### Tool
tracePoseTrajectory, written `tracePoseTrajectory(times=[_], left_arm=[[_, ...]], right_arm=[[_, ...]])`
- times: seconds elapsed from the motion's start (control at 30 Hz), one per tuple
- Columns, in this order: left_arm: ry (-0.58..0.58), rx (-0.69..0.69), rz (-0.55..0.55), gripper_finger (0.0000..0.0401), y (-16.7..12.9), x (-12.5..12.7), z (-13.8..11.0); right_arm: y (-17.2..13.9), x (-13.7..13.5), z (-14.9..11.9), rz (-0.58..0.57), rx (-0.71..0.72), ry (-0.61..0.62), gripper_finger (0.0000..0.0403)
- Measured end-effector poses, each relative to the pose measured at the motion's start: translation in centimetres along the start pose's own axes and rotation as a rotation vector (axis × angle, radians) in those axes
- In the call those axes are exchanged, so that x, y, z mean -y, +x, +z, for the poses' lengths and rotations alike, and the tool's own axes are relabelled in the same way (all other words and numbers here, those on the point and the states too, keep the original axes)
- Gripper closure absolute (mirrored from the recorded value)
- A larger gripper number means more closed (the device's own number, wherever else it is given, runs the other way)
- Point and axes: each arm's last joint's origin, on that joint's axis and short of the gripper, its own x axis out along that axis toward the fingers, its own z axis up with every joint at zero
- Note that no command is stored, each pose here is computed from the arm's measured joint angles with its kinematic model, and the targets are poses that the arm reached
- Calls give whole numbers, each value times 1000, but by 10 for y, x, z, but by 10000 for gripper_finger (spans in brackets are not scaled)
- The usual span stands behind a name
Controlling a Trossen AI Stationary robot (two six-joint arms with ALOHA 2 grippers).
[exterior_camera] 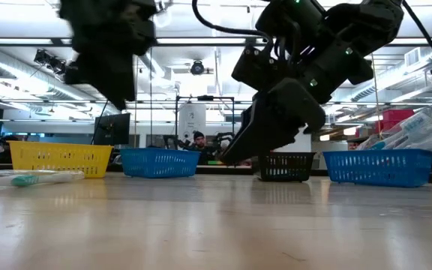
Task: Pick & Place Travel size toiletries
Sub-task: Put the green toothbrush into the right blue bin
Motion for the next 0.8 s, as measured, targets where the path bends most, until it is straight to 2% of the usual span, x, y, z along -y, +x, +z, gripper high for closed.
tracePoseTrajectory(times=[0.13,0.23,0.57,0.67,0.8], left_arm=[[-74,-8,50,267,-7,8,-30],[-107,-47,122,252,-10,4,-48],[-284,-84,241,202,19,-32,-84],[-299,-90,242,201,28,-42,-90],[-309,-79,126,209,41,-45,-95]], right_arm=[[0,0,3,5,29,0,182],[0,0,3,5,33,1,185],[0,0,4,5,38,25,184],[0,0,4,5,38,28,188],[0,0,4,5,38,28,190]])
